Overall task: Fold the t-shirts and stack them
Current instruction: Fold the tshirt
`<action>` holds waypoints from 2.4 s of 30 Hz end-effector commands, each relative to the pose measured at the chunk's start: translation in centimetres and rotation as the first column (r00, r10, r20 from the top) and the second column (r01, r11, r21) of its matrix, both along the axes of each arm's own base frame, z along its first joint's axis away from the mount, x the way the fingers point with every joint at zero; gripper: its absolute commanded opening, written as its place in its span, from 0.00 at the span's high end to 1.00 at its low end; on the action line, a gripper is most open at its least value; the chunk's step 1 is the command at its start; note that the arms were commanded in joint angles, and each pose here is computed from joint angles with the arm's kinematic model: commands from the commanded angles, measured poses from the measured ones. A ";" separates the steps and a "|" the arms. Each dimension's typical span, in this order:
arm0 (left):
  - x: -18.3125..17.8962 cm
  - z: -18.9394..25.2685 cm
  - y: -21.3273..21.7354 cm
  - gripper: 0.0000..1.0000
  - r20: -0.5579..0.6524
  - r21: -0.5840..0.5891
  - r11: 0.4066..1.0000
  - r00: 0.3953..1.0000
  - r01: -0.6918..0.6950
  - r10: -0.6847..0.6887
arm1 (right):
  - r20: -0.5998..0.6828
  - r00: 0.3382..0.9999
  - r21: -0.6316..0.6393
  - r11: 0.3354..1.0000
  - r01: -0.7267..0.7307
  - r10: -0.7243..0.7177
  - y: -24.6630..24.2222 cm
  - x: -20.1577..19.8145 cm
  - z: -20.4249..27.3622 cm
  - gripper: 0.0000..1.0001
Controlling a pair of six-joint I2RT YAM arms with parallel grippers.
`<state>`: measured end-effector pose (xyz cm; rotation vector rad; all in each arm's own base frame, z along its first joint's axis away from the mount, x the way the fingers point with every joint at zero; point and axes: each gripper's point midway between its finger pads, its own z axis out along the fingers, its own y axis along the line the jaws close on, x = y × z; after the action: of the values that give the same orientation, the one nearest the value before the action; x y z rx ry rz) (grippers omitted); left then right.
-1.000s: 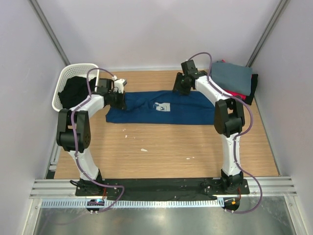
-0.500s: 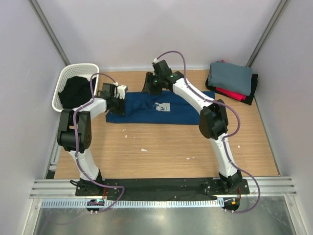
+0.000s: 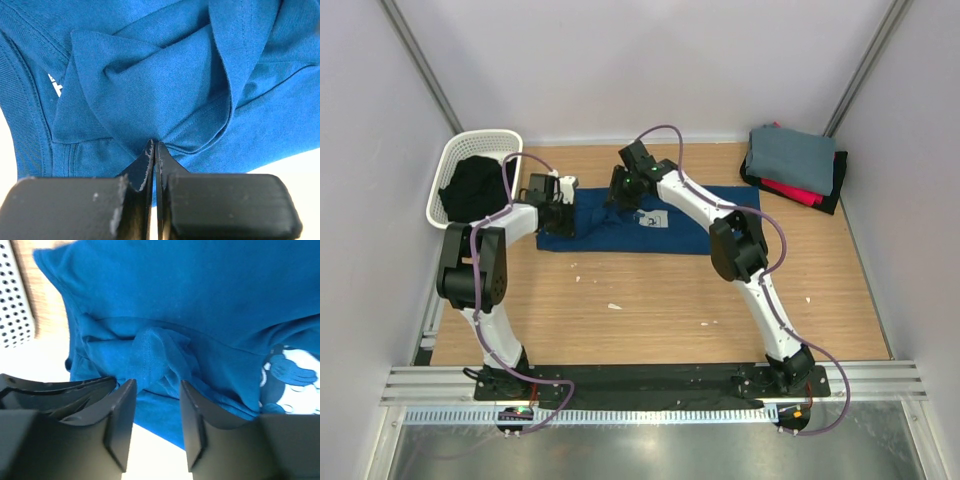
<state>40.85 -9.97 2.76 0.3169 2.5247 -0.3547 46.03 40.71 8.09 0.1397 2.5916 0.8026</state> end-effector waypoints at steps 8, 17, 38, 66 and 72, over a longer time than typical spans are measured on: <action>1.3 1.9 0.5 1.00 0.072 0.001 0.998 0.996 -0.056 0.056 | 0.063 0.998 -0.141 0.990 -0.003 0.012 -1.7 0.2 -2.7 0.67; 1.2 4.1 1.4 0.86 0.045 0.028 0.992 0.992 -0.120 0.119 | 0.073 0.997 -0.137 0.990 -0.026 0.036 -2.6 0.8 -0.3 0.63; 7.7 11.6 -7.1 0.12 -0.145 -0.349 0.713 0.787 -0.608 0.600 | 0.131 0.961 -0.380 0.883 0.275 -0.243 -29.4 3.0 4.9 0.27; 11.7 -1.9 -3.0 0.09 -0.121 0.007 0.510 0.506 -0.860 0.854 | -0.127 0.992 -0.421 0.906 -0.034 -0.022 -29.4 -7.9 -7.3 0.24; 15.0 -2.5 -6.1 0.15 -0.160 -0.030 0.650 0.646 -0.759 0.747 | -0.152 0.988 -0.436 0.895 -0.094 0.030 -26.4 -13.9 -7.0 0.25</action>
<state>56.75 -15.98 4.11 -0.9455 2.3567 -0.1898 37.65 12.65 2.40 -0.0145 2.7307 0.2090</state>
